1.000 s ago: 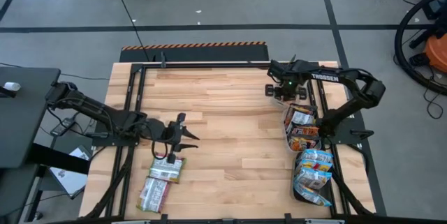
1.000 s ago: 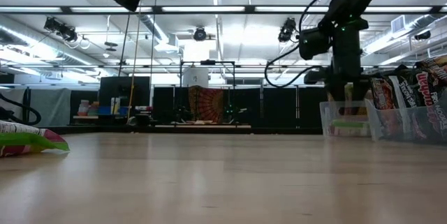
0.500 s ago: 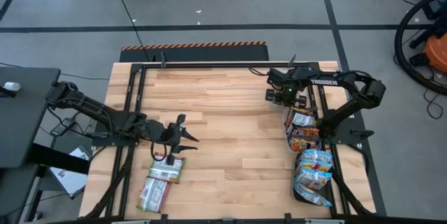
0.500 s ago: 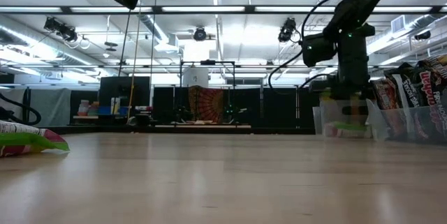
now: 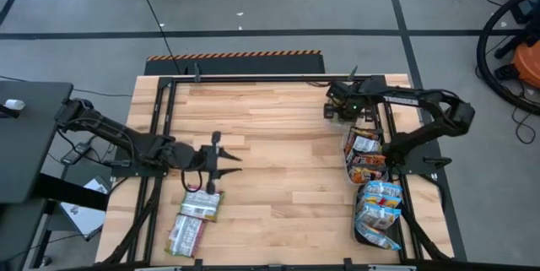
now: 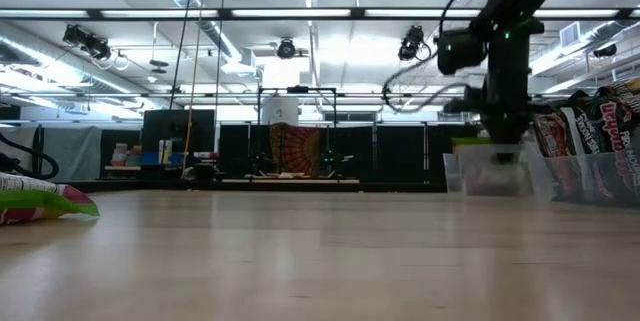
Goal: Sort Maruchan noodles
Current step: Put the green noodle pack into the top transparent bin
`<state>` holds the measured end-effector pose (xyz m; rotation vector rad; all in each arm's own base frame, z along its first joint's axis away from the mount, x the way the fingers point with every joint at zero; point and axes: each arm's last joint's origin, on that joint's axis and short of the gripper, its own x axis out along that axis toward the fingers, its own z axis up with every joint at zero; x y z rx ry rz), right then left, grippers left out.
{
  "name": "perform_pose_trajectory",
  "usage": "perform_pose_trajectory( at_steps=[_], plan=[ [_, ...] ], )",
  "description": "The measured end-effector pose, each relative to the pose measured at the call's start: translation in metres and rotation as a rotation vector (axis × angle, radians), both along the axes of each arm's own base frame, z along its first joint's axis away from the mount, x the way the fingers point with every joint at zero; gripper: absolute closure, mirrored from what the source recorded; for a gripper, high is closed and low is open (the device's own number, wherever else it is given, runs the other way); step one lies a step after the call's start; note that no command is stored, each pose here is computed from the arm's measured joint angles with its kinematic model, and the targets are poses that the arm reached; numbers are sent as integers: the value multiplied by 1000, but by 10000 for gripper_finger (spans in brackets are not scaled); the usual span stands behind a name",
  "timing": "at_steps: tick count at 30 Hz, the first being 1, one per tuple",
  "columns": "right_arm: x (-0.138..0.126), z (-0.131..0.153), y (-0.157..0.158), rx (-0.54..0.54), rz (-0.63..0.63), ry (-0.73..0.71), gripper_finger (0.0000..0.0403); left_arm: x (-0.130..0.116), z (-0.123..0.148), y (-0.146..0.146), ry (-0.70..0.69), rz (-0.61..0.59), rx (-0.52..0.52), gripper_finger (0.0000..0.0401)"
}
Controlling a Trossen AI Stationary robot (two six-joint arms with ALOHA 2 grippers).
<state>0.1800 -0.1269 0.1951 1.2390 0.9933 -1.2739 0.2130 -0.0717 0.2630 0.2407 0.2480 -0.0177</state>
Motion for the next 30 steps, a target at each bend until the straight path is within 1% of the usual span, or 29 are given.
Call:
perform_pose_trajectory(
  at_steps=[2,5,9,11,13,14,17,19,21,23,25,27,28,29,30],
  plan=[
    [-1,14,0,-40,25,-20,397,1,3,2,-32,28,41,276],
    [-6,33,-6,-73,49,-79,396,4,7,9,-72,48,61,276],
    [-18,39,-21,-85,54,-95,397,9,15,20,-144,84,127,274],
    [-24,38,-32,-102,51,-89,397,16,15,29,-175,118,150,269],
    [-28,37,-40,-118,73,-90,397,24,11,39,-171,146,180,261],
    [-28,37,-43,-144,107,-94,397,28,9,45,-160,162,197,256],
    [-25,47,-45,-243,224,-73,396,35,-1,61,-98,221,216,243],
    [-20,60,-41,-326,299,-45,395,36,-1,69,-20,252,198,238],
    [-15,76,-34,-408,375,-47,393,37,17,76,124,304,129,237],
    [-8,92,-24,-479,460,-93,392,34,41,80,282,358,30,237],
    [-3,109,-13,-555,530,-153,392,31,59,78,430,349,-107,236],
    [1,122,0,-635,573,-224,391,21,68,72,599,321,-292,236],
    [2,128,5,-670,582,-256,391,19,75,68,643,320,-414,236],
    [3,132,11,-694,588,-290,391,16,79,65,687,334,-540,236],
    [4,137,16,-713,598,-329,389,9,79,60,765,373,-656,236]
  ],
)
